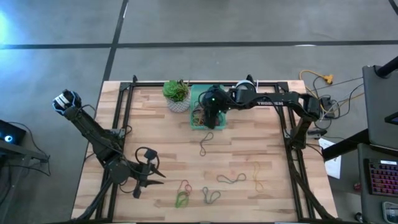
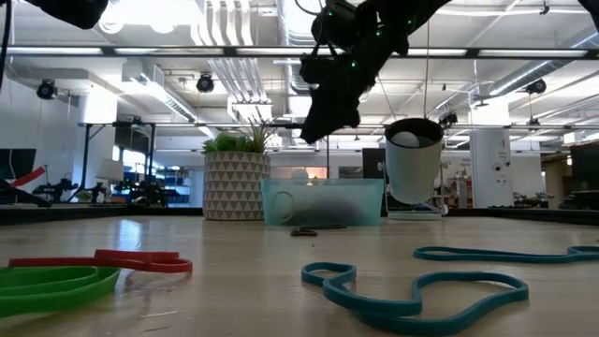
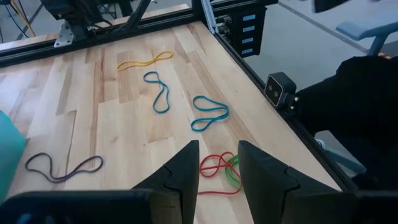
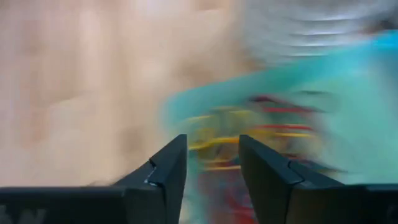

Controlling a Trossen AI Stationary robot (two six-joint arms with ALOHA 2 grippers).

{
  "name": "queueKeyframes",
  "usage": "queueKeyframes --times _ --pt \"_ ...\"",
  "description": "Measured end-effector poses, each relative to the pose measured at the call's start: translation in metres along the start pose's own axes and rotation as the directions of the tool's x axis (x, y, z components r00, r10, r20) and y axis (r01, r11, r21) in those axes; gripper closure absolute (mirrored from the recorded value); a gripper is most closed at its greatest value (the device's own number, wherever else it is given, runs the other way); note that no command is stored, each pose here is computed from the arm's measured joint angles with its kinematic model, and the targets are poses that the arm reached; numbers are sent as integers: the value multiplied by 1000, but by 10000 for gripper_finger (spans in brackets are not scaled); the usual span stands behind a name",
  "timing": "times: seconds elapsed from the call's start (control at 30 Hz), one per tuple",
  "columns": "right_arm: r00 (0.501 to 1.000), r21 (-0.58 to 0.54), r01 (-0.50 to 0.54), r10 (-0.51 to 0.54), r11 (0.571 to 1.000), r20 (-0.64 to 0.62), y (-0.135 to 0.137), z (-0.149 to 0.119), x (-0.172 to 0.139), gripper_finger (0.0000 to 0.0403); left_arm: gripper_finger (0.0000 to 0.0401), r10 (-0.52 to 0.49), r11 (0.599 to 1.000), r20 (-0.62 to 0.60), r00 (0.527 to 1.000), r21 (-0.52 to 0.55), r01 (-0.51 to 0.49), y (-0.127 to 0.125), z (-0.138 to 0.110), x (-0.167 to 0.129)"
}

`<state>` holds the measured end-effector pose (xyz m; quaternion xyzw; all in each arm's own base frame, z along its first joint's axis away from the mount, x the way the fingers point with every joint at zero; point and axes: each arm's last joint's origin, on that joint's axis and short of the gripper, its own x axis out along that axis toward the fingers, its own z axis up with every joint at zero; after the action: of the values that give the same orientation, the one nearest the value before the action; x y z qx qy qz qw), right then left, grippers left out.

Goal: Pick and place rubber bands into bin
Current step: Put the blue rubber band into the green bin

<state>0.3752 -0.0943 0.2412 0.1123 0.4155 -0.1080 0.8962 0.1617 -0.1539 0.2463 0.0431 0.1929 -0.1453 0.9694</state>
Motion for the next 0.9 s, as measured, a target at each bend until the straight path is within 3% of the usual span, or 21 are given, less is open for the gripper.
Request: queueKeyframes --times 0.1,0.27,0.43,0.67,0.8,0.9 --pt "987 -41 -157 156 987 -39 23 -7 3 255 305 0 999 0 1000 37 0 0 0 0" --pt "972 -176 -224 206 959 -114 63 -30 9 255 305 0 995 2 1000 98 -1 0 1 0" --pt "982 -255 -171 143 952 -123 96 -50 12 267 305 2 994 -6 1000 106 -2 1 0 0" --pt "984 -289 -179 175 940 -39 132 -69 15 282 305 1 995 -5 1000 97 -1 0 0 0" --pt "988 -309 -139 154 941 25 140 -80 20 291 305 1 999 -6 1000 48 -1 0 0 0" --pt "988 -264 -135 149 955 33 137 -88 24 297 305 -5 1000 -19 1000 -11 5 0 -2 0"
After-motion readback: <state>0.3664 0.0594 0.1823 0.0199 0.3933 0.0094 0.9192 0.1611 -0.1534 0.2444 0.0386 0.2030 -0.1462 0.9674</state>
